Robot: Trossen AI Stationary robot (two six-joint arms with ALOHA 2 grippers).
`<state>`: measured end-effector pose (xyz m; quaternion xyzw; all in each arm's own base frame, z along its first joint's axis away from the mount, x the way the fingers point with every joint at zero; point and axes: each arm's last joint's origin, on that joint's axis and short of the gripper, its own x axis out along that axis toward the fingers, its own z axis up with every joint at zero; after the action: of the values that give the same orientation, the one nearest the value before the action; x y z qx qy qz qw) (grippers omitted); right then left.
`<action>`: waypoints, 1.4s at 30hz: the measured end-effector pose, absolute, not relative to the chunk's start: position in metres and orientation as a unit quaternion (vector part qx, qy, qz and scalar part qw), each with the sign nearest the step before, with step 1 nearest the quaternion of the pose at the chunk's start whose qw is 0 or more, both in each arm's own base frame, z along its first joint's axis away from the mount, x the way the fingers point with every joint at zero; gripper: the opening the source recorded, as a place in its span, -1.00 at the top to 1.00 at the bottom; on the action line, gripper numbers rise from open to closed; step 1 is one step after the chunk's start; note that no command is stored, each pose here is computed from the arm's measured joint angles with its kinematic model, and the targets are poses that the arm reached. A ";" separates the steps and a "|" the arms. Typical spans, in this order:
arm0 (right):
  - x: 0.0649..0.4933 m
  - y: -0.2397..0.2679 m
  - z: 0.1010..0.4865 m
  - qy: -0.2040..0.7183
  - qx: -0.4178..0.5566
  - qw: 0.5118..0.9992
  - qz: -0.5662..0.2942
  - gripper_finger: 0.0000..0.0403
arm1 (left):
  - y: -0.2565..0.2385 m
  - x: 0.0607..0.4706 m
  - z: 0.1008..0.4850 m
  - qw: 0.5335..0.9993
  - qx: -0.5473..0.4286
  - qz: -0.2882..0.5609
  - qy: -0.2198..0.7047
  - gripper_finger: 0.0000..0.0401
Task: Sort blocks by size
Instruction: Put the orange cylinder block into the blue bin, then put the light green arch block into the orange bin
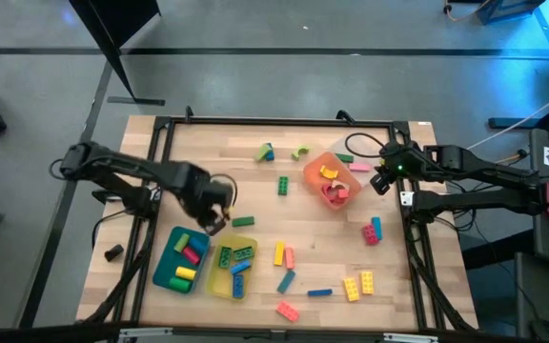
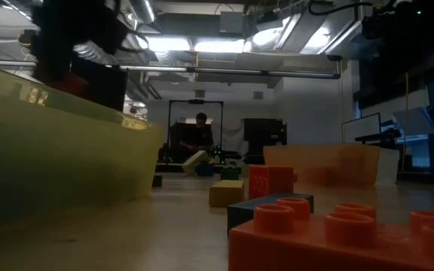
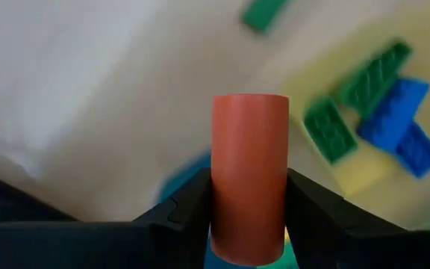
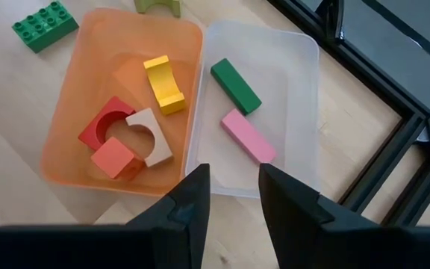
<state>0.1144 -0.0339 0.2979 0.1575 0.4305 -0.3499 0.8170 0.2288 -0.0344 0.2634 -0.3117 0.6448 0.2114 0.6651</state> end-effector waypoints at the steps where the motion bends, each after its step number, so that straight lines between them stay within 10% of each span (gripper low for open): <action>1: 0.114 -0.034 0.298 0.431 0.158 0.817 -0.350 0.42 | -0.043 0.227 0.263 0.660 -0.316 0.210 0.648 0.35; 29: 0.115 -0.034 0.298 0.431 0.160 0.818 -0.346 0.42 | -0.116 0.199 0.261 0.662 -0.299 0.228 0.649 0.00; 42: 0.122 -0.035 0.303 0.390 0.164 0.840 -0.340 0.42 | -0.051 0.254 0.272 0.838 -0.151 0.307 0.425 -0.03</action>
<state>0.1222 -0.0352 0.3028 0.1640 0.3902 -0.3399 0.8398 0.2538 -0.0508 0.2716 -0.1513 0.4248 0.3065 0.8383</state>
